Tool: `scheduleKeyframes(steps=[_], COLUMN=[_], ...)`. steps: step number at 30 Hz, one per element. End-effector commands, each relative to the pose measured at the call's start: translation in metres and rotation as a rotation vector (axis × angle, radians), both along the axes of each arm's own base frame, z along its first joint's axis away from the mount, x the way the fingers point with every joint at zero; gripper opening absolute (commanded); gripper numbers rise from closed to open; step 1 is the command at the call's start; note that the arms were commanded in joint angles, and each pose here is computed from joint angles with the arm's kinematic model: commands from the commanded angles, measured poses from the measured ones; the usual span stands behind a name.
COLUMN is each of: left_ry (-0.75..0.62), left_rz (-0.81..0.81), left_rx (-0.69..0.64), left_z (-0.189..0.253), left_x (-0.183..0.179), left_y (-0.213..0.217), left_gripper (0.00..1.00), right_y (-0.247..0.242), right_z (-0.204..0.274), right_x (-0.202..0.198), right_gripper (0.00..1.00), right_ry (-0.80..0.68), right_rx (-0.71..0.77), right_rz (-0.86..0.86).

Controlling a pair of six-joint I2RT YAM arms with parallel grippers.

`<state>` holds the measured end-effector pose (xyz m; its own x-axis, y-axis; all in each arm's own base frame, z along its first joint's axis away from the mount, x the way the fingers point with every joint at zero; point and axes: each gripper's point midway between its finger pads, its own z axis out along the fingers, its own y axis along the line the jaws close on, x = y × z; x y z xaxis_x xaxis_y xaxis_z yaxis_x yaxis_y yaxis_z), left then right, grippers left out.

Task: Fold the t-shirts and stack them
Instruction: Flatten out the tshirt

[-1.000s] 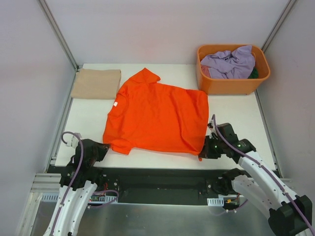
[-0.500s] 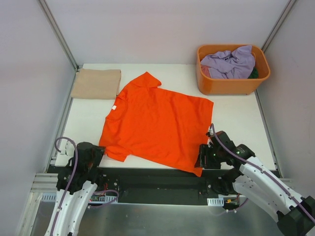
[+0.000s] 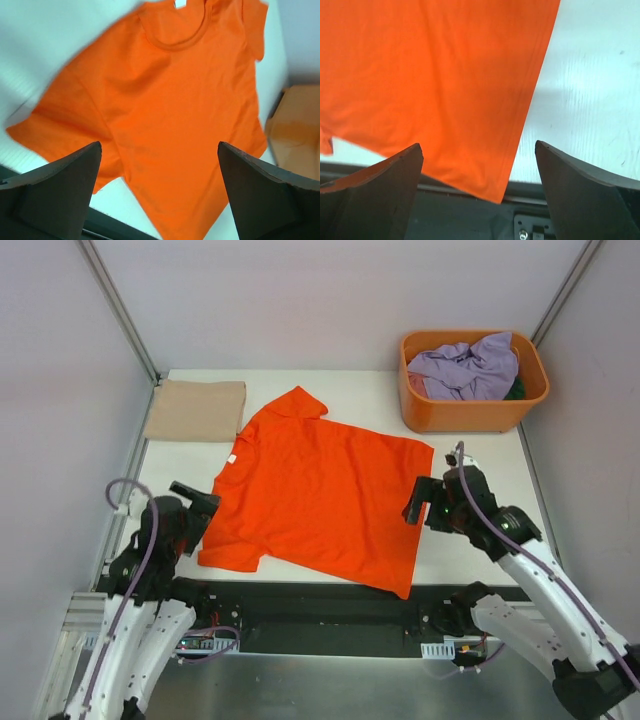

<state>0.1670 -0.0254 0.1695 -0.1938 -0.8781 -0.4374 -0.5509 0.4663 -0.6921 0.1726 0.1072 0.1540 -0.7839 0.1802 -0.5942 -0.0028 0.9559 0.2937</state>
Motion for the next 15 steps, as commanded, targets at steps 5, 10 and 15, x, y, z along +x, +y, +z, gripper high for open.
scheduleKeyframes(steps=[5, 10, 15], left_ry=[-0.026, 0.119, 0.222], left_rz=[-0.469, -0.538, -0.58], left_rx=[0.113, 0.191, 0.205], left_z=[0.028, -0.01, -0.05], left_x=[0.117, 0.168, 0.195], left_y=[-0.077, -0.086, -0.093], left_gripper=[0.99, 0.99, 0.99], right_y=[0.013, 0.022, 0.016], right_z=[0.004, -0.031, -0.079], right_x=[0.122, 0.187, 0.216], right_gripper=[0.96, 0.96, 0.96], right_ry=[-0.045, 0.075, 0.214], right_rx=[-0.08, -0.043, -0.111], right_rz=[0.018, 0.052, 0.069])
